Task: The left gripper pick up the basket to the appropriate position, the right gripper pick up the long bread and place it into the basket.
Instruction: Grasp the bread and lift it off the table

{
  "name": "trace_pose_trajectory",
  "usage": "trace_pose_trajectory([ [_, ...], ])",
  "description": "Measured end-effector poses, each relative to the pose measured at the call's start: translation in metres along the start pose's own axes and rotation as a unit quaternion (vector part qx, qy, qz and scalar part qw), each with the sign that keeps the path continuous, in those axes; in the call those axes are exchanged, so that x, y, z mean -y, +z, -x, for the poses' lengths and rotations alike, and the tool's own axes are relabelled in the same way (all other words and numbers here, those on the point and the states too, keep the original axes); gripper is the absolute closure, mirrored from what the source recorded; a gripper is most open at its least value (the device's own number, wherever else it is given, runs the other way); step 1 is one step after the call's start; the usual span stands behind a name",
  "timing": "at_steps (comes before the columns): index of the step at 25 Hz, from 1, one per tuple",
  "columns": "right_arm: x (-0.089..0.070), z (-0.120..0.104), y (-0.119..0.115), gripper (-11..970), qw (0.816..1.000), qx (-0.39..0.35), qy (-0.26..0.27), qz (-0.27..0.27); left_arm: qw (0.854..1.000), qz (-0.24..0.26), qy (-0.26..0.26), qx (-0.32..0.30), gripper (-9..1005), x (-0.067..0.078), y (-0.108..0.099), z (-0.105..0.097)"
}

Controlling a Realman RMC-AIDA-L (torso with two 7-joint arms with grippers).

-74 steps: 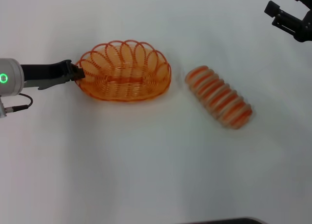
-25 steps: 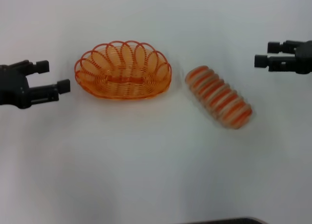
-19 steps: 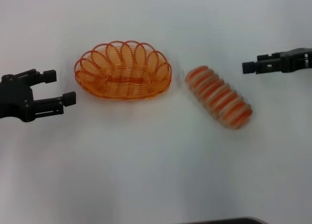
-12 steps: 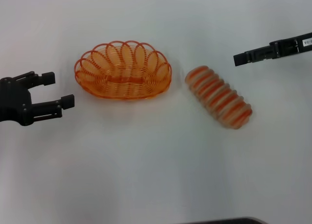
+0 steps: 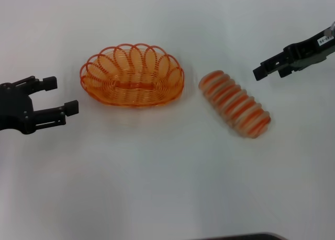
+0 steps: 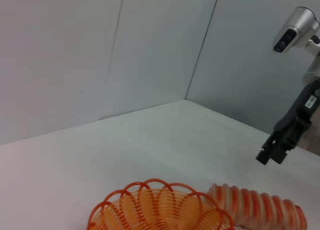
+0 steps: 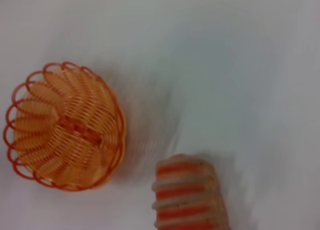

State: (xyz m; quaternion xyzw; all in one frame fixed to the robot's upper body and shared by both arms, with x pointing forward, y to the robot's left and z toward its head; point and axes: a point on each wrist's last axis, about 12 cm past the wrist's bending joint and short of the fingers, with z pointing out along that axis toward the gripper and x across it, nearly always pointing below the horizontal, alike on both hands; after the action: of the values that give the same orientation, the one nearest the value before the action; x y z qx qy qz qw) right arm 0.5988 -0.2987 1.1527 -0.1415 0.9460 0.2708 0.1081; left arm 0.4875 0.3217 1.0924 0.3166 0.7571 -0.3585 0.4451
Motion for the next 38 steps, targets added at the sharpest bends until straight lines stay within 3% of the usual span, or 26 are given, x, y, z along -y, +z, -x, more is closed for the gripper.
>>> trace_pose_trajectory([
  [17,-0.05,0.026,0.035,47,0.99,-0.108,-0.054,-0.066,1.0,0.007,0.006,0.008,121,-0.003,0.004,0.002],
  [38,-0.076,0.035,0.065,52,0.976,-0.159,-0.078,-0.125,1.0,0.013,0.007,0.002,120,-0.002,-0.002,-0.002],
])
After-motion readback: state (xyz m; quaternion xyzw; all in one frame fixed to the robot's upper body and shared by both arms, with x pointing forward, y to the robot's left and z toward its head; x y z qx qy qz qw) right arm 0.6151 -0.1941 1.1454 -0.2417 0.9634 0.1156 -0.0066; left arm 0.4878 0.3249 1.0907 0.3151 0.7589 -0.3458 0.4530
